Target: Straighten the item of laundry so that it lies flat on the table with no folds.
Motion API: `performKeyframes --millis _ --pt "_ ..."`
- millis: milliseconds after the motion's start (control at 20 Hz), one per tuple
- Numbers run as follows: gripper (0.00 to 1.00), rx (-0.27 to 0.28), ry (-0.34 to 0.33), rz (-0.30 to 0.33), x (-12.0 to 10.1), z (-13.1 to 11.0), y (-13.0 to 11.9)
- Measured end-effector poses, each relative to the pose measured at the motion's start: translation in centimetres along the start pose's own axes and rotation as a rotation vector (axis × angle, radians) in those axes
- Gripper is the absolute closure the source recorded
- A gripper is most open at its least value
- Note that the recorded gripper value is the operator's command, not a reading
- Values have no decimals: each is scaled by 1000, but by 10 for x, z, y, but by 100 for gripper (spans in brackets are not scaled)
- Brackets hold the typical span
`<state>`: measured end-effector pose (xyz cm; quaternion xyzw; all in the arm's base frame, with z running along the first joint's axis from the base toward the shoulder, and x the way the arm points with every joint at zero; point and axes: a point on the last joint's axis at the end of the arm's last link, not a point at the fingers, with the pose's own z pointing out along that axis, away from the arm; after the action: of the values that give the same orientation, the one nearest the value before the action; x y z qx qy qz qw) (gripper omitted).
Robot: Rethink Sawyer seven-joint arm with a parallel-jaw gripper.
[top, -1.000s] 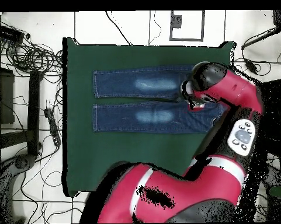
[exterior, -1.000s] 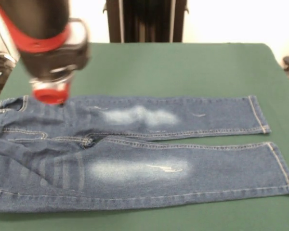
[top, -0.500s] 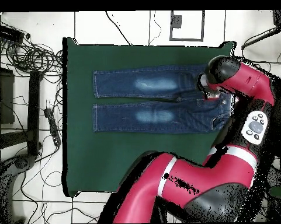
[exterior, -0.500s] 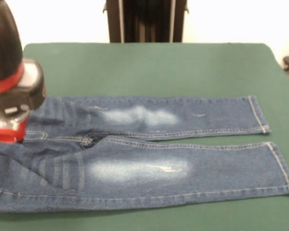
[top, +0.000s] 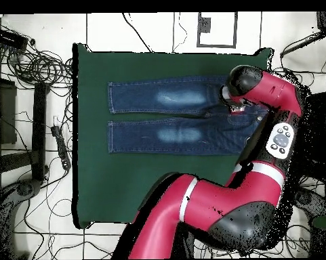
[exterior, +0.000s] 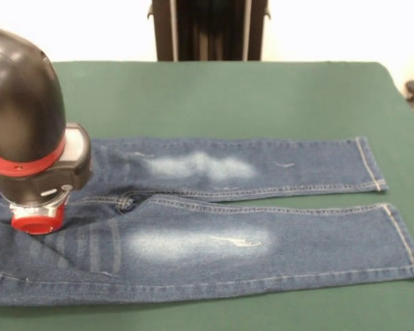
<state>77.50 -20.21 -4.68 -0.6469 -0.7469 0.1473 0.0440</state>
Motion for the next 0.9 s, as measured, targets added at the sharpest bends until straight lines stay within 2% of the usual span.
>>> performKeyframes --millis 350,900 --pt "100 5 -10 -22 2 0 7" --pt "100 48 41 -41 -7 1 15"
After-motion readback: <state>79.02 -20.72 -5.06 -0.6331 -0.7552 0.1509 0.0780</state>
